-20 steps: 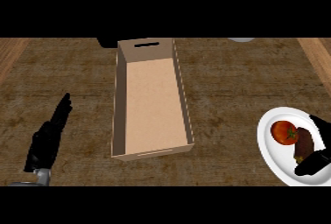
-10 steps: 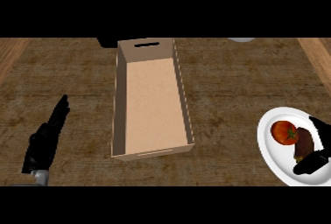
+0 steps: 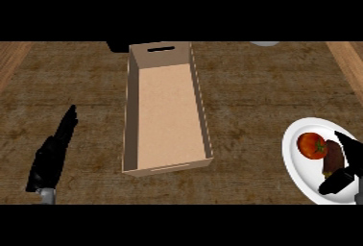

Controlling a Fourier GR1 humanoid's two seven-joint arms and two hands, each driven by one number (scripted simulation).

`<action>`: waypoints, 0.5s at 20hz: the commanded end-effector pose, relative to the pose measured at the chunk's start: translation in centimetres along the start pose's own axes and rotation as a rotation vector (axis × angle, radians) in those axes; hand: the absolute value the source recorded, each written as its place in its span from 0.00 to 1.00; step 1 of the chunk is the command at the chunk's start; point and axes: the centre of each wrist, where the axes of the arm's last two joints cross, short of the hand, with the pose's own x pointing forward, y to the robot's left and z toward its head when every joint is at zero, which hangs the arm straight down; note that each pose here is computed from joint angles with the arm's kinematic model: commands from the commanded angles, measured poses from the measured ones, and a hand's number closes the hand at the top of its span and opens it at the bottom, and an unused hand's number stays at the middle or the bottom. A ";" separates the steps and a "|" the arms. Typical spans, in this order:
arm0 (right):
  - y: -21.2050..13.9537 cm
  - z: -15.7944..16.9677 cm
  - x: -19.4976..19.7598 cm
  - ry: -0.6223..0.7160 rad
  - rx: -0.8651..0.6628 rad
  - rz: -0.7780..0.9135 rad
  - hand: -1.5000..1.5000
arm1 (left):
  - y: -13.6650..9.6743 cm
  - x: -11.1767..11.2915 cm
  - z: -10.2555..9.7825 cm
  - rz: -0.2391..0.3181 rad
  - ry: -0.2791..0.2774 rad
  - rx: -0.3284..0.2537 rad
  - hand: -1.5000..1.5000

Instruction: Pick the sweet potato from the plate and place it in the cardboard box

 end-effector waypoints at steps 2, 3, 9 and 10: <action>1.3 0.2 -0.6 0.013 0.035 0.011 0.00 | -0.9 0.3 0.5 0.007 -0.003 -0.003 0.50; 1.7 -1.9 -0.6 0.000 0.057 0.010 0.00 | -1.6 0.4 -2.1 0.000 0.007 -0.015 0.50; 0.9 -0.6 0.2 -0.031 -0.125 0.076 1.00 | 0.8 0.1 0.3 0.008 0.006 -0.016 0.50; 2.1 0.5 0.9 -0.013 -0.184 0.078 1.00 | 0.2 -0.7 -0.3 0.011 0.007 0.008 0.50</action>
